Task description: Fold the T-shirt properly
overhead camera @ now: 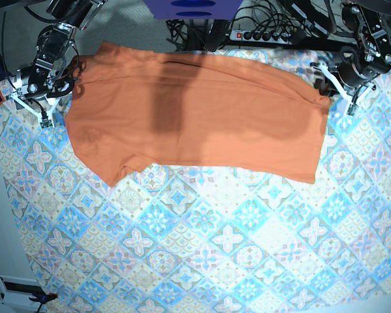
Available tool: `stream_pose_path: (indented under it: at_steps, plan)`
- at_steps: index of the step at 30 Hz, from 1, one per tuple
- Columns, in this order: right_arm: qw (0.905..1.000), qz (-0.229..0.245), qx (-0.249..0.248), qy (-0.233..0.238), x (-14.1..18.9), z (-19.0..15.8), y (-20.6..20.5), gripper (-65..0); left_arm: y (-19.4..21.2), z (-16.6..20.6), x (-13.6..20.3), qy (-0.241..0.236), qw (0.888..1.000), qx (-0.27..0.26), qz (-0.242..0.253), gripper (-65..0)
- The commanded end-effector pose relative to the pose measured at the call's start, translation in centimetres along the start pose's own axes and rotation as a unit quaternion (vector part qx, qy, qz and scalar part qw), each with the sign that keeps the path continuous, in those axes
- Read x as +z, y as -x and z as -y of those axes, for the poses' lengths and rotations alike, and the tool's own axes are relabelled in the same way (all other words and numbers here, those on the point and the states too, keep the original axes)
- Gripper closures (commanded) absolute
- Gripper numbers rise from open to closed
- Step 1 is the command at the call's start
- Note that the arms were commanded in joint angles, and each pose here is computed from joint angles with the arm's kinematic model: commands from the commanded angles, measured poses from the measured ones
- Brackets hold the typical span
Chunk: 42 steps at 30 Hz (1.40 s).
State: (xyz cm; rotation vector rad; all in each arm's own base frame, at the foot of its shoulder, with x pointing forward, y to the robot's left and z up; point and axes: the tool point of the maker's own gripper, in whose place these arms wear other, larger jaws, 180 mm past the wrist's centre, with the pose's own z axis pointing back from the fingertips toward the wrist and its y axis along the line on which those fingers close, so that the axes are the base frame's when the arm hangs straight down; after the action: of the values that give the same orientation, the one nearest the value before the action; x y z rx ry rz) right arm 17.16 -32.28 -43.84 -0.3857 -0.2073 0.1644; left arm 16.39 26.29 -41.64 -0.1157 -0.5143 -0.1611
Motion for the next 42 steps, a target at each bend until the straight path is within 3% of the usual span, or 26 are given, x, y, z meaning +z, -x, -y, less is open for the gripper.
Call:
stream_pose_path:
  at_steps: [1,9,14,42]
  plan:
    - [0.9998,0.007,-0.002,0.017,0.4,1.2,-0.4,-43.2,-1.0,-0.4,0.6,-0.006,1.000,-0.008,0.017,0.0]
    - [0.9998,0.007,-0.001,0.018,0.4,1.3,-0.4,-43.2,-1.2,-0.4,0.6,-0.004,1.000,-0.007,0.021,0.0]
    - [0.9998,0.007,-0.001,0.018,0.4,1.3,-0.4,-43.2,-2.8,-0.4,0.7,-0.005,0.998,-0.008,0.061,0.0]
    - [0.9996,-0.007,-0.013,0.023,0.3,1.9,1.1,-43.2,-2.9,-0.5,0.6,-0.006,0.998,-0.009,0.060,0.0]
